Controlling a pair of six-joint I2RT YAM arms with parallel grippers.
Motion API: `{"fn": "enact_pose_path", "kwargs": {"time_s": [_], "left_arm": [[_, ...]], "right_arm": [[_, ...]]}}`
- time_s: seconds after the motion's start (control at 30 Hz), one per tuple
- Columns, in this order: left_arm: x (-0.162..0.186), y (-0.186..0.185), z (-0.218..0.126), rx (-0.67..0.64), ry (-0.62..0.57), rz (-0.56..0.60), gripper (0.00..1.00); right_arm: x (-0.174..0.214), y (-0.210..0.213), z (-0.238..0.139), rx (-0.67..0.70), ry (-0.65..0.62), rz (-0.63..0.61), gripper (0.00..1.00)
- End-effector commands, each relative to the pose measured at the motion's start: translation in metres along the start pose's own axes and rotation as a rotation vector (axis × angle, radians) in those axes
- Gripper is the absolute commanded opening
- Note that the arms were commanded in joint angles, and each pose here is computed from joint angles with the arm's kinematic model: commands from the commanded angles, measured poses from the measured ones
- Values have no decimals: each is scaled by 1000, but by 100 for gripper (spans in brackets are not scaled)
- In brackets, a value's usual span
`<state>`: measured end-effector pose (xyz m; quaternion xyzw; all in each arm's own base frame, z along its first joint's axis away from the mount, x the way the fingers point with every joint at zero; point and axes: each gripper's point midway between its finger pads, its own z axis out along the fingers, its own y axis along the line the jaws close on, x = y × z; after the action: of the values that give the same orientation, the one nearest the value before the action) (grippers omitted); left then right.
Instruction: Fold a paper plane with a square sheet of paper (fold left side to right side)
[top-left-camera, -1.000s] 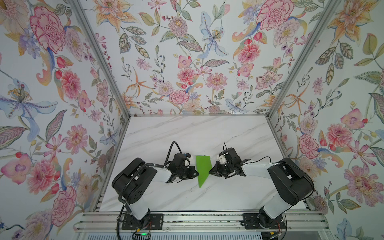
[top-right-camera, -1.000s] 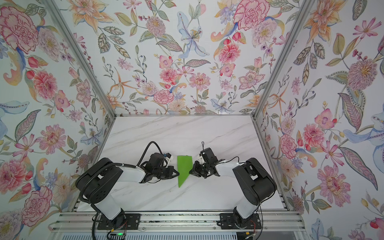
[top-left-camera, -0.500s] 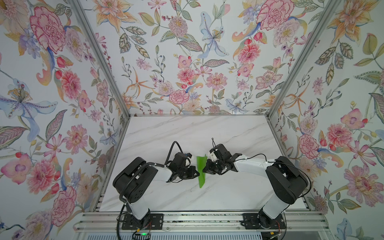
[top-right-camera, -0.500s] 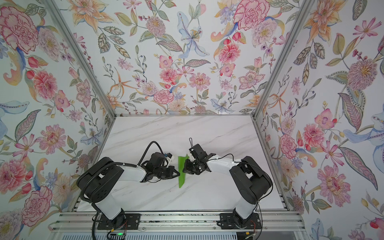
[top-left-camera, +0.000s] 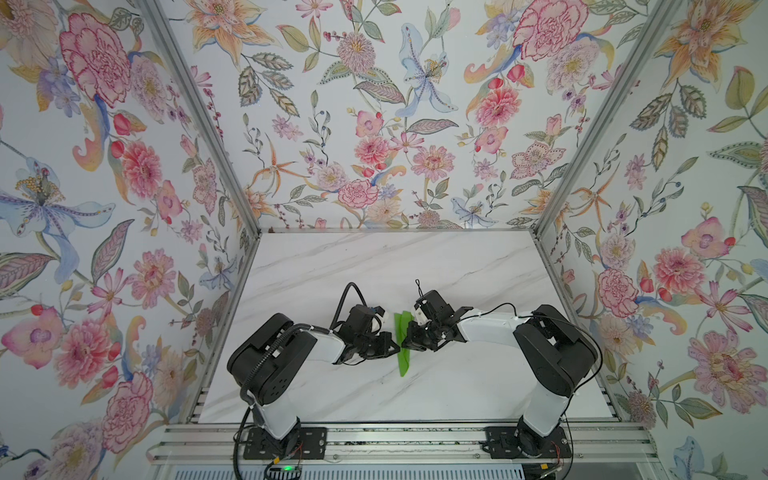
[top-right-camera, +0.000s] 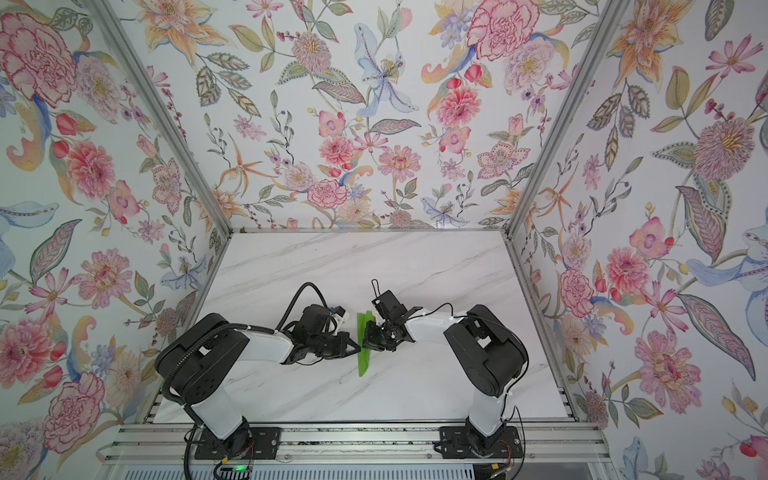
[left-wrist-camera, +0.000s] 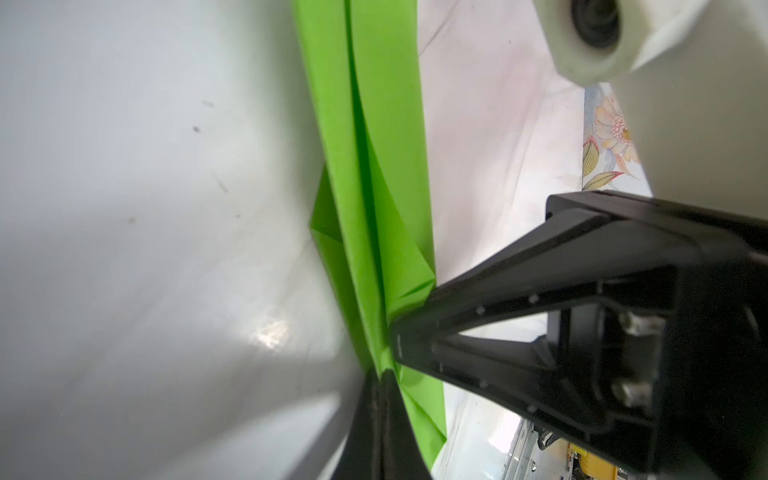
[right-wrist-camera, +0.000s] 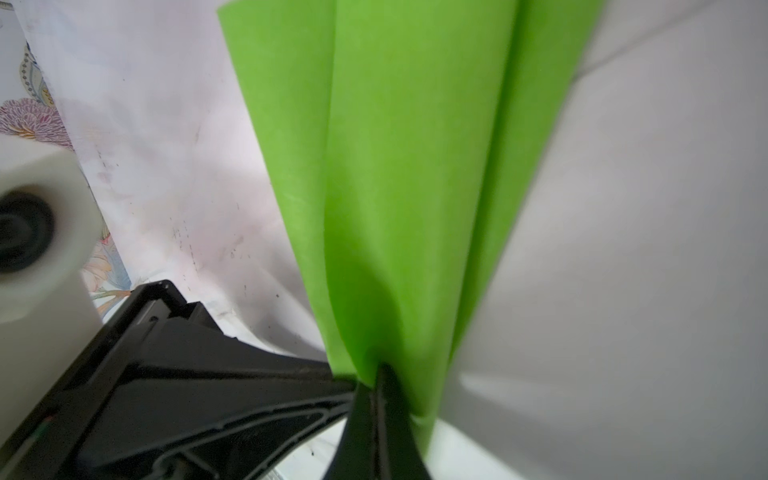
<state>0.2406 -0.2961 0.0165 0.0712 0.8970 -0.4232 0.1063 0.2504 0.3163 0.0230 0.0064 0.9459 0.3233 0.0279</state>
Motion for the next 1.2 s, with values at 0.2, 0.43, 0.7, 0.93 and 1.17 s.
{"fn": "enact_pose_path", "kwargs": {"time_s": [0.2,0.43,0.7,0.93,1.17], "left_arm": [[22,23,7,-76,75,-33,0],[20,23,6,-80,67,-32,0],[5,28,-11,-140,5,-24,8],[-14,29,-33,-175,-58,-16,16],[-16,32,-20,-158,-32,-37,0]], "right_arm": [[-12,10,4,-30,-25,-3,0],[-10,1,12,-24,-14,9,0],[-7,-9,18,-16,-19,59,0],[-2,-15,20,4,-53,140,0],[3,-3,22,-6,-79,128,0]]}}
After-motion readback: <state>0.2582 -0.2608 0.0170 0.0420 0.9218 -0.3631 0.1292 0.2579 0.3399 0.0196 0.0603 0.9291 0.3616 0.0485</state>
